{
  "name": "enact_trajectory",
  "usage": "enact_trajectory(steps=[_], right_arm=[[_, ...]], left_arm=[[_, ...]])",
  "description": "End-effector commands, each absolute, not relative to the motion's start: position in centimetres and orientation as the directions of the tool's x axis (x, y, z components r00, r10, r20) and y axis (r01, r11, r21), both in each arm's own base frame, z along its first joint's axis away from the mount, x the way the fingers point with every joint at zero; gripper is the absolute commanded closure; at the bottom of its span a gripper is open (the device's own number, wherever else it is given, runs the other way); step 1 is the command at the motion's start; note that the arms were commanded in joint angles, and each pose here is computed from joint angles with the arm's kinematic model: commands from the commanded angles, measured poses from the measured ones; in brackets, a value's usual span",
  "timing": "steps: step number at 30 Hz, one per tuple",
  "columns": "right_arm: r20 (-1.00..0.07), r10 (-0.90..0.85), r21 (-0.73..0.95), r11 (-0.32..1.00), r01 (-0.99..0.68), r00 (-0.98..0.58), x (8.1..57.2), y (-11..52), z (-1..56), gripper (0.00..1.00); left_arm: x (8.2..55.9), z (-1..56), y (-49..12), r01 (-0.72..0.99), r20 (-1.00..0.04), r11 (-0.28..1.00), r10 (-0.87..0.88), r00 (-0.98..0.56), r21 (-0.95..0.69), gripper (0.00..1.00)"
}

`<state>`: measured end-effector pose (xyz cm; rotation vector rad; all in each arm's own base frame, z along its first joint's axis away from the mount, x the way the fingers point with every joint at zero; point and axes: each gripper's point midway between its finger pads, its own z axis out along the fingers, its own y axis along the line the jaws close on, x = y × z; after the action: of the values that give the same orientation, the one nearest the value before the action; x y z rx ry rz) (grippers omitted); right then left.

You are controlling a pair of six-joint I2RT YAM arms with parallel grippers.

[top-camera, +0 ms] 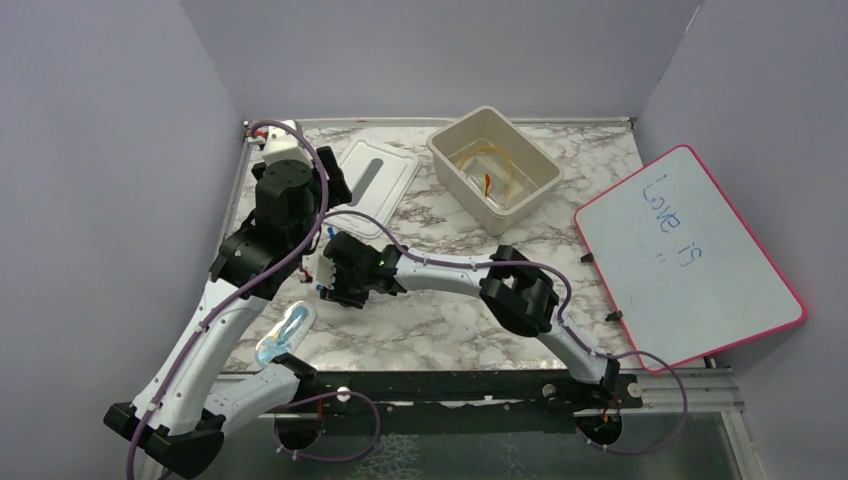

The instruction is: Organize the chemistry lab equipment

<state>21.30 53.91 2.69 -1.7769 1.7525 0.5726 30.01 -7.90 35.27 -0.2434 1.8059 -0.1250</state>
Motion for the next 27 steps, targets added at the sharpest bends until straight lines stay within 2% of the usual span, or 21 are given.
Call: enact_trajectory(steps=[1,5,10,13,19,27], right_arm=[[-0.613,-0.789,-0.049,-0.011,-0.999,0.039,19.7,52.4,1.3,0.59],[-0.572,-0.82,-0.071,0.027,-0.997,0.018,20.7,52.4,-0.2,0.54],[-0.536,-0.844,-0.083,0.032,-0.996,0.017,20.9,52.7,-1.0,0.57],[-0.522,-0.853,-0.093,0.021,-0.995,0.031,20.7,52.7,-1.4,0.64],[-0.513,-0.858,-0.106,0.037,-0.994,0.023,20.8,52.6,-1.5,0.9],[-0.537,-0.842,-0.108,0.132,-0.985,-0.054,20.3,50.3,-0.1,0.93]], left_arm=[[30.0,35.9,-8.0,-0.082,-0.947,0.972,-0.233,-0.222,-0.219,0.21],[30.0,36.0,-8.0,-0.082,-0.947,0.971,-0.236,-0.219,-0.223,0.21],[29.9,36.2,-7.8,-0.089,-0.948,0.97,-0.239,-0.21,-0.225,0.21],[29.8,36.5,-7.7,-0.092,-0.949,0.97,-0.241,-0.202,-0.227,0.21],[29.8,36.7,-7.6,-0.094,-0.951,0.969,-0.242,-0.195,-0.227,0.21],[29.6,36.8,-7.7,-0.085,-0.947,0.966,-0.256,-0.193,-0.244,0.21]])
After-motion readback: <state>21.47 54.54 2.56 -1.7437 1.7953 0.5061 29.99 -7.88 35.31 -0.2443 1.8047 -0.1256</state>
